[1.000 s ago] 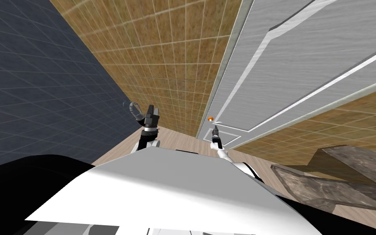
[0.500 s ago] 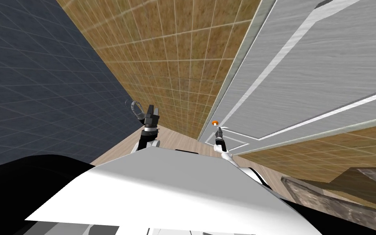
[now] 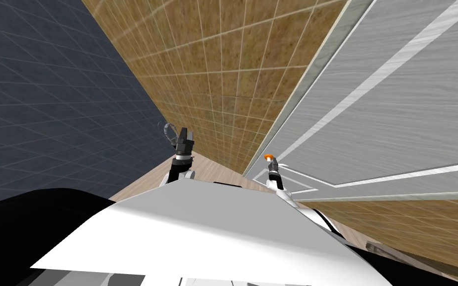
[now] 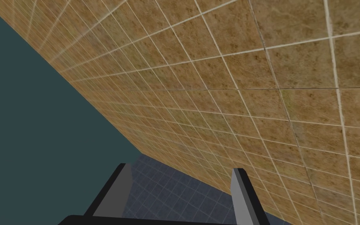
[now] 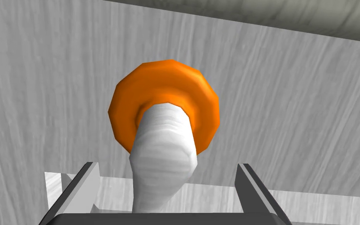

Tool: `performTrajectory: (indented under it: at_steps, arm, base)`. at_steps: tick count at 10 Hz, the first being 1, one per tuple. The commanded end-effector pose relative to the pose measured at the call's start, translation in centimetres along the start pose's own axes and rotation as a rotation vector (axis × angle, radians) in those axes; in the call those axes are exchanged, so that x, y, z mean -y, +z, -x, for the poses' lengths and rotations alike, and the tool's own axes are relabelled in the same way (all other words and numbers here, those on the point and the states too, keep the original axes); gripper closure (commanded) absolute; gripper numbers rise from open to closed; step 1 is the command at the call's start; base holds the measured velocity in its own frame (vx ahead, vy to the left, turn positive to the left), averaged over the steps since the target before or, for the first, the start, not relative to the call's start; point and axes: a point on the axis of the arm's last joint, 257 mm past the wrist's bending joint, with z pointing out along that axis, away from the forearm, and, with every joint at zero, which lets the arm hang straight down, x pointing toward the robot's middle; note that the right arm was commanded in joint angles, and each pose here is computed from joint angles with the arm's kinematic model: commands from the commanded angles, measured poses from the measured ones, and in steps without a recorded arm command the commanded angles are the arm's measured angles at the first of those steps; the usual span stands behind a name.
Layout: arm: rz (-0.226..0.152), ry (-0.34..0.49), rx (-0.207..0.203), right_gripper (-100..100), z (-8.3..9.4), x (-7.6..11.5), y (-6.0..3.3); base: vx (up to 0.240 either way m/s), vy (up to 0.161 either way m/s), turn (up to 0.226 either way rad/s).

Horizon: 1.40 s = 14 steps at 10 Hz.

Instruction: Pull the door open

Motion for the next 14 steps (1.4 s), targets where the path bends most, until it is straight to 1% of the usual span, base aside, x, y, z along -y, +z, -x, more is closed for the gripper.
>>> performTrajectory:
  at_steps: [1,2,7,8,9,12,14]
  arm:
    - [0.0,0.0,0.0,-100,0.0,0.0,0.0]
    - [0.0,0.0,0.0,100,0.0,0.0,0.0]
    - [0.0,0.0,0.0,100,0.0,0.0,0.0]
    - [0.0,0.0,-0.017,100,-0.22,0.03,-0.15]
    - [0.001,0.0,-0.022,100,-0.26,0.02,-0.19]
    - [0.004,-0.002,-0.056,100,-0.57,-0.09,-0.45]
    - [0.006,-0.003,-0.087,100,-0.87,-0.14,-0.72]
  base:
    - [0.067,-0.002,0.019]
    - [-0.007,-0.001,-0.016]
    - [-0.013,0.0,0.001]
    - [-0.13,-0.027,0.099]
    - [-0.215,-0.05,0.114]
    - [-0.203,-0.051,0.106]
    - [-0.228,-0.081,0.148]
